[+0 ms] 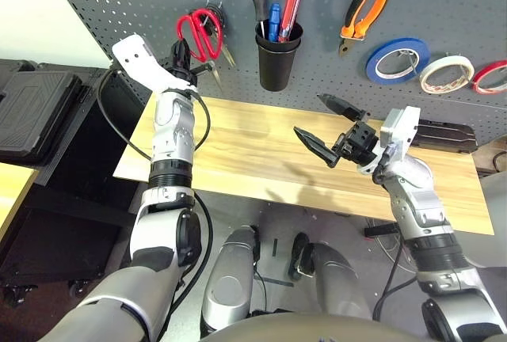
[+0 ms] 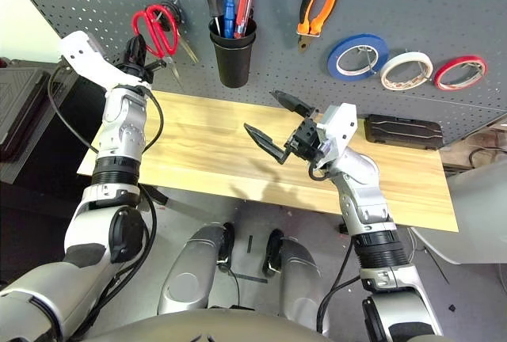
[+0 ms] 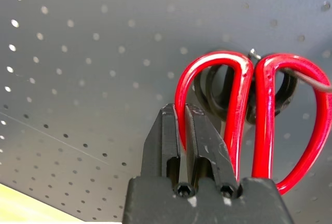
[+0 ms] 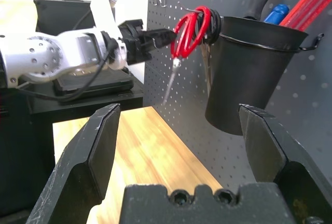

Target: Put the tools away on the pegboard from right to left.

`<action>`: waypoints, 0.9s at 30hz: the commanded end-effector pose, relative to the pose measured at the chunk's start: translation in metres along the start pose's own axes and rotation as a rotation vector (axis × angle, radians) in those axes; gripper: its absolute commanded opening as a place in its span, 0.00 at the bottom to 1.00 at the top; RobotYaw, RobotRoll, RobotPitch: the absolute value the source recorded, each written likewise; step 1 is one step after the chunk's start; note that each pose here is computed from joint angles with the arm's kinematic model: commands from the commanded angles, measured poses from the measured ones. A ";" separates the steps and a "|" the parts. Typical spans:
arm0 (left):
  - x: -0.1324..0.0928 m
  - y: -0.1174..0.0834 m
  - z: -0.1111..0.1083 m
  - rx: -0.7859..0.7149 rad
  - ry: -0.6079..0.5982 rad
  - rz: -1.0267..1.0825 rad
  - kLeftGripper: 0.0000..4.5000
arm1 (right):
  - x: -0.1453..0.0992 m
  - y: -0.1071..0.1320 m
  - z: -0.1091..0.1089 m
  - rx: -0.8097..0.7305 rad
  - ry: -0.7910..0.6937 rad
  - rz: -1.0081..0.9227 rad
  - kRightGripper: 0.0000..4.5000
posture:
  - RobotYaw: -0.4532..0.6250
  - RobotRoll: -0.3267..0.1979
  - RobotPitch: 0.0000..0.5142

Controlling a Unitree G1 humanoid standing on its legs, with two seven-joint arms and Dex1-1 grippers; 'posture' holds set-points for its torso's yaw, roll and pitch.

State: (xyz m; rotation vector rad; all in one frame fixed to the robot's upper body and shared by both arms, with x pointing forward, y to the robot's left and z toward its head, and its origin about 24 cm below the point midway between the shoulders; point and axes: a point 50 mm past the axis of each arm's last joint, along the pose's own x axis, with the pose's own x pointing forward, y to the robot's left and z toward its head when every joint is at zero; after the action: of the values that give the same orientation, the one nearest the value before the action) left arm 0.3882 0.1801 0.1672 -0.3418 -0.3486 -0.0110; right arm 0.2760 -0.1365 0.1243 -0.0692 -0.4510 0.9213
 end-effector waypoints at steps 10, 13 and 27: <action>-0.022 0.010 -0.012 0.177 0.023 -0.118 0.90 | -0.005 -0.007 -0.006 0.005 0.040 -0.151 1.00 | 0.60 0.62 0.31; -0.038 0.020 -0.005 0.236 0.026 -0.162 0.99 | -0.018 -0.021 -0.004 -0.018 0.032 -0.357 1.00 | 0.60 0.62 0.28; -0.087 0.055 0.000 0.350 0.073 -0.282 0.99 | -0.071 -0.058 -0.018 -0.136 0.144 -0.931 1.00 | 0.51 0.62 0.21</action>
State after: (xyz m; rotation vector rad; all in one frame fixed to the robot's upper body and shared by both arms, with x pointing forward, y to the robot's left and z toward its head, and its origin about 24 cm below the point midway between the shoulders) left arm 0.3129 0.2242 0.1228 0.0355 -0.3148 -0.2197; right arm 0.2921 -0.2162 0.1022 -0.0349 -0.3628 0.0282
